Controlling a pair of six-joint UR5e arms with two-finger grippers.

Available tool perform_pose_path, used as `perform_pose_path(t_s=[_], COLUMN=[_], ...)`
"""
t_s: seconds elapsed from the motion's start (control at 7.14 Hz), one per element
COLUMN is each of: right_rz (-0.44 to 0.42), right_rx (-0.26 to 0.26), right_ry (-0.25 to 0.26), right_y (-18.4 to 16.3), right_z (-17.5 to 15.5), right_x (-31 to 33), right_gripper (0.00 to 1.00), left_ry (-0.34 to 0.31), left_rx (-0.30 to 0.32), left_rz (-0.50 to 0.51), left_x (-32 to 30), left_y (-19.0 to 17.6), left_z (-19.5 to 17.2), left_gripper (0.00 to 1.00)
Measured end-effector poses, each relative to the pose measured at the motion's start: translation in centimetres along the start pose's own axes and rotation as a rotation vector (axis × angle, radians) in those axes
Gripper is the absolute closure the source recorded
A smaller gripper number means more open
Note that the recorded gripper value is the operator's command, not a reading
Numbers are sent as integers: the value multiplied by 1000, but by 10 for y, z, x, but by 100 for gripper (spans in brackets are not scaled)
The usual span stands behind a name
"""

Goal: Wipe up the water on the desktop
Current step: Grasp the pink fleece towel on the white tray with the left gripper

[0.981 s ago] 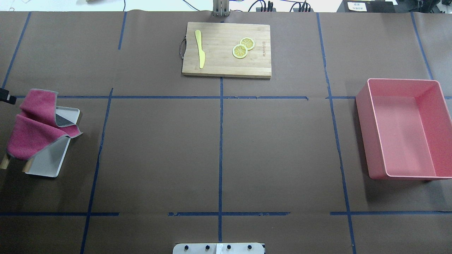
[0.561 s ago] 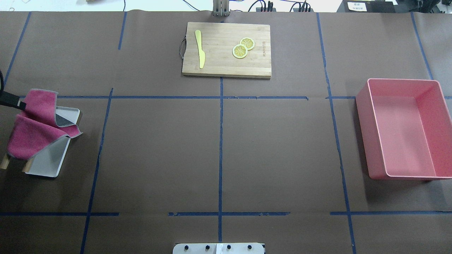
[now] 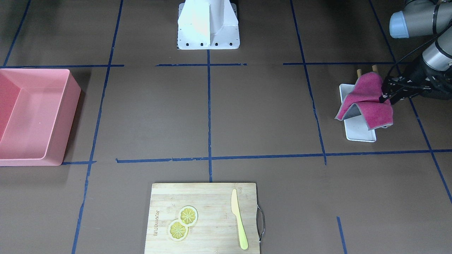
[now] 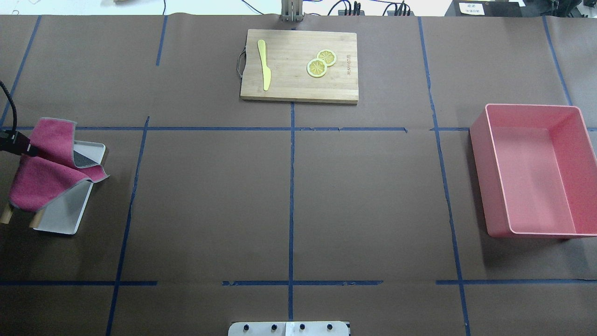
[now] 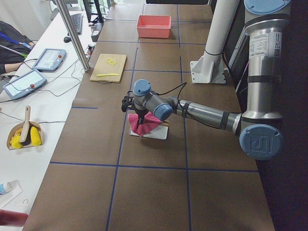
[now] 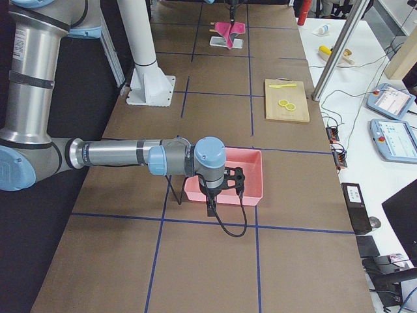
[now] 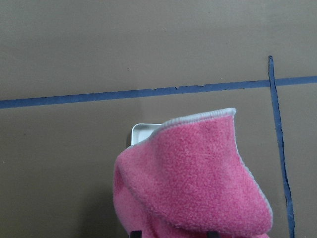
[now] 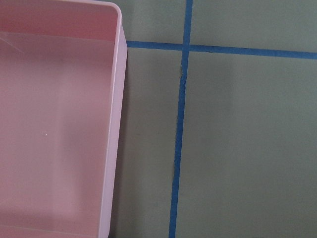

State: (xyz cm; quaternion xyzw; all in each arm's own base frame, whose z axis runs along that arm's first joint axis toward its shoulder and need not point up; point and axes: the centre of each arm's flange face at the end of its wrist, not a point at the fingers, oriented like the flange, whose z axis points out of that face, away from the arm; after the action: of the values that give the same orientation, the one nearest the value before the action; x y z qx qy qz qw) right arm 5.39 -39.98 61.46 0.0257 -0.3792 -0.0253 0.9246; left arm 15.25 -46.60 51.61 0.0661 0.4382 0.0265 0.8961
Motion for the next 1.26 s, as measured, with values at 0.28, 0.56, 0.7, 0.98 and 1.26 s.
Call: perform_pose_path(t_s=[0.28, 0.56, 0.7, 0.98, 1.26], right_rz=[0, 0, 0, -1, -5], right_rx=[0, 0, 1, 2, 5], right_ry=[0, 0, -1, -1, -2], right_y=[0, 0, 0, -1, -1], right_z=[0, 0, 0, -1, -2], right_x=[0, 0, 0, -1, -3], right_gripper=[0, 0, 0, 0, 0], left_ry=[1, 3, 6, 10, -4], left_rx=[-4, 0, 3, 2, -18], left_rz=[3, 9, 14, 13, -7], left_x=[1, 4, 7, 12, 29], left_y=[1, 2, 2, 2, 4], left_z=[2, 0, -3, -9, -28], left_gripper=[93, 100, 100, 100, 100])
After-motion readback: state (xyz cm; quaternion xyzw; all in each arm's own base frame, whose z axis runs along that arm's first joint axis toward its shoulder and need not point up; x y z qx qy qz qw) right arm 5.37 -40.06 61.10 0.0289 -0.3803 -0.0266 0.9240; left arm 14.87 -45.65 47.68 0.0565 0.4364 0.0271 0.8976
